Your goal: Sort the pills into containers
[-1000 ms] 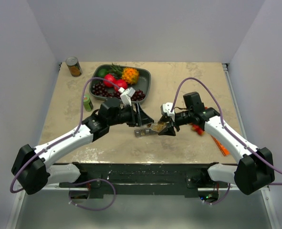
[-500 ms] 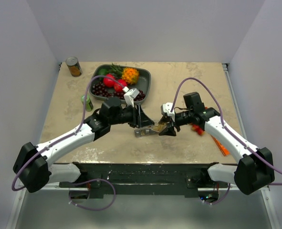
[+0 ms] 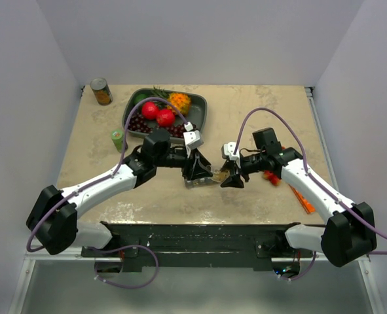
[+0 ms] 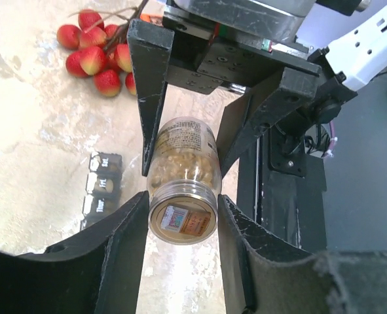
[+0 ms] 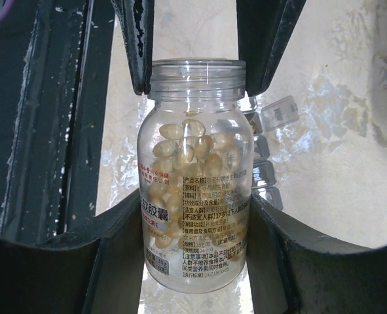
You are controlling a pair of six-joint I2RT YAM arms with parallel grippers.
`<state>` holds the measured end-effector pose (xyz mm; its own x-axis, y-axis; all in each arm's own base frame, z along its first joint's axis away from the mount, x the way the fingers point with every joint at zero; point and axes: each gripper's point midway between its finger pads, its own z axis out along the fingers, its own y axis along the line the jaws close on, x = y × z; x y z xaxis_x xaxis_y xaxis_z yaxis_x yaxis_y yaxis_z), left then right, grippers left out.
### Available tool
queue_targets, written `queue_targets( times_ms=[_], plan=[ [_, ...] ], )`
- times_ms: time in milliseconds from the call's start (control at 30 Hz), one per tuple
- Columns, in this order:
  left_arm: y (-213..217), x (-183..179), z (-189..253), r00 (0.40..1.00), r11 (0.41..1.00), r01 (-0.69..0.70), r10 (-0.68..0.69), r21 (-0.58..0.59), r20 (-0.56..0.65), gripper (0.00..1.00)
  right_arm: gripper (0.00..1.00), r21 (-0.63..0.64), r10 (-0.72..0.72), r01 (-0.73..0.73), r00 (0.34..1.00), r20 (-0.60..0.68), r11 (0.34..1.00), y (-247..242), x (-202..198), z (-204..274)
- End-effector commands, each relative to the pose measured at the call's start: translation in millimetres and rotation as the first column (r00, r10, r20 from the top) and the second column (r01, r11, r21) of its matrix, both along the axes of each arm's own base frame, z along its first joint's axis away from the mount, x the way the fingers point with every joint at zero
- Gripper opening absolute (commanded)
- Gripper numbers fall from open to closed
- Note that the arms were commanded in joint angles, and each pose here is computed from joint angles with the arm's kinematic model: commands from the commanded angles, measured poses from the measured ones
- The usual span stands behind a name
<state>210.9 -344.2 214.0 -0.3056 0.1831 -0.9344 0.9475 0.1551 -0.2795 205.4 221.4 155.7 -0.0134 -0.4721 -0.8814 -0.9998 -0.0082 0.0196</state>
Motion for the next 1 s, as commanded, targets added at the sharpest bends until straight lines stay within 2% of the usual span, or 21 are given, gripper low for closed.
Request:
queue_targets(
  times_ms=[0,167,233,267,500,633,700,733,767,800,933,967],
  plan=[
    [1,22,23,0.991,0.996,-0.030,0.041,-0.087,0.127,0.35,0.00,0.112,0.056,-0.070,0.991,0.122,0.991,16,7,35],
    [19,35,40,0.977,0.974,-0.178,0.192,-0.141,0.095,0.64,0.00,0.112,0.055,-0.069,0.991,0.124,0.991,16,8,35],
    [28,31,48,0.972,0.962,-0.203,0.220,-0.181,0.084,0.82,0.00,0.111,0.056,-0.070,0.991,0.121,0.991,16,7,35],
    [32,33,51,0.966,0.954,-0.225,0.244,-0.197,0.082,0.99,0.00,0.112,0.055,-0.069,0.991,0.124,0.991,16,8,35],
    [52,23,74,0.952,0.922,-0.283,0.304,-0.265,0.043,0.99,0.00,0.107,0.055,-0.068,0.991,0.119,0.992,16,8,33],
    [67,21,92,0.925,0.876,-0.360,0.379,-0.321,-0.002,0.99,0.00,0.105,0.050,-0.062,0.992,0.117,0.993,15,9,32],
    [84,29,101,0.870,0.807,-0.476,0.490,-0.350,-0.055,0.99,0.00,0.104,0.049,-0.062,0.992,0.119,0.993,15,9,32],
    [91,32,96,0.833,0.769,-0.549,0.533,-0.328,-0.146,0.99,0.00,0.104,0.050,-0.063,0.992,0.117,0.993,15,9,32],
    [108,40,101,0.763,0.689,-0.642,0.615,-0.336,-0.198,1.00,0.00,0.103,0.048,-0.060,0.992,0.119,0.993,15,10,32],
    [111,39,100,0.749,0.673,-0.661,0.622,-0.332,-0.231,1.00,0.00,0.102,0.048,-0.060,0.992,0.115,0.993,15,9,31],
    [105,24,104,0.773,0.689,-0.634,0.544,-0.353,-0.326,1.00,0.00,0.101,0.045,-0.057,0.992,0.116,0.993,15,11,31],
    [98,21,100,0.787,0.716,-0.612,0.508,-0.337,-0.350,0.99,0.00,0.101,0.047,-0.059,0.992,0.117,0.993,16,11,31]
  ],
)
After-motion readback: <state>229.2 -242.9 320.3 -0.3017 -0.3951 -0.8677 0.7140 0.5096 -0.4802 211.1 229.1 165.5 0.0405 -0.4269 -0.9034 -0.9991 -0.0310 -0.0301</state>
